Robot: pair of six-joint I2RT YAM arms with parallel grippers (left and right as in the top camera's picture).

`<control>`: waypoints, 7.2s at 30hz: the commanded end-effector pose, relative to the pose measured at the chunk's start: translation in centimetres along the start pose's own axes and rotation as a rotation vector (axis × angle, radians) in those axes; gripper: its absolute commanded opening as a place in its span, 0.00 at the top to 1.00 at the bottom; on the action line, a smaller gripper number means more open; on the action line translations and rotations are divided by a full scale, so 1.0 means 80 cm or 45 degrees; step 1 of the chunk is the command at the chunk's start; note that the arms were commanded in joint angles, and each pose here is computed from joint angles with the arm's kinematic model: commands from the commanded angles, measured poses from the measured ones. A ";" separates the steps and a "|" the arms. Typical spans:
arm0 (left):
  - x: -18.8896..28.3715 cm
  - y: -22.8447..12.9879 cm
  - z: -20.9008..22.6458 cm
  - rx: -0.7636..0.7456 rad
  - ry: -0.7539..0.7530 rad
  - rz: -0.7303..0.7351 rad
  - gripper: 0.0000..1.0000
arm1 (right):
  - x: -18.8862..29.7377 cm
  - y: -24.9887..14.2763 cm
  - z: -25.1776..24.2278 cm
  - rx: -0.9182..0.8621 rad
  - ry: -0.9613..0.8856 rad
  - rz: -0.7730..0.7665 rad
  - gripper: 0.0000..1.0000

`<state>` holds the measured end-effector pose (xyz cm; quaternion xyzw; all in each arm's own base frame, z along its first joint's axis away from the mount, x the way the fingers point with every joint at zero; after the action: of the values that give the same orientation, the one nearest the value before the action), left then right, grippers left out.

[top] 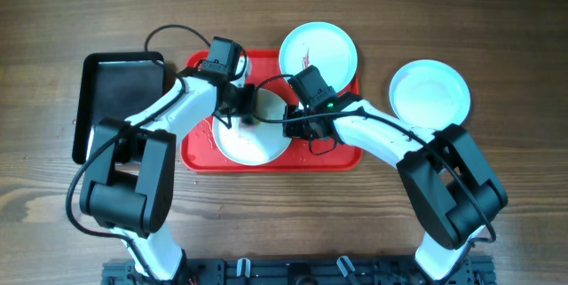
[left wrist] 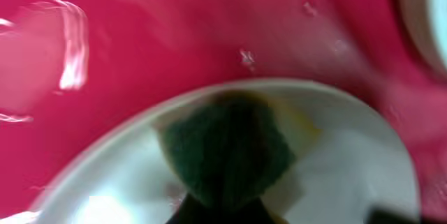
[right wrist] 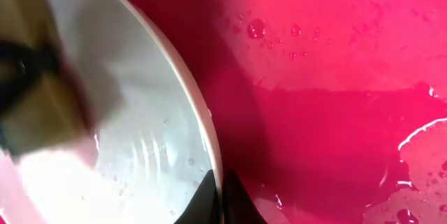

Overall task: Clean dirty plates on tray and stack at the side
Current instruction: 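Scrub the bottom plate with the sponge while the right gripper holds it, then lift the bottom plate with the right gripper and stack it on the first, then grip the rim of the last blue-rimmed plate with the right gripper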

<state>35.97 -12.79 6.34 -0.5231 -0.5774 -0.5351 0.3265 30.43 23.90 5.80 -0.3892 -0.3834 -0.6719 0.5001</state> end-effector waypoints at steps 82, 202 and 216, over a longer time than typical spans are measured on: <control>-0.004 -0.123 -0.057 0.076 -0.400 0.572 0.96 | -0.003 0.017 -0.013 -0.033 0.192 0.130 0.96; 0.138 0.054 0.055 0.322 0.161 0.067 0.96 | 0.054 0.141 -0.109 -0.276 -0.015 -0.317 0.78; 0.138 0.054 0.055 0.322 0.161 0.067 0.96 | 0.003 0.052 -0.081 -0.190 0.004 0.140 0.91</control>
<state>38.10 -6.10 15.40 -0.4593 -0.5969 -0.4692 0.4611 36.55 15.04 5.69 -0.4252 -0.3359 -0.7165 0.4394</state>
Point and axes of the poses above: each gripper's point midway between its finger pads, its own x axis back along the fingers, its own z axis along the line the jaws close on, y = z × x, the point moved 6 cm from there along x, back along the fingers, and after that the axes turned 8 degrees about -x, right-handed, at the moved point
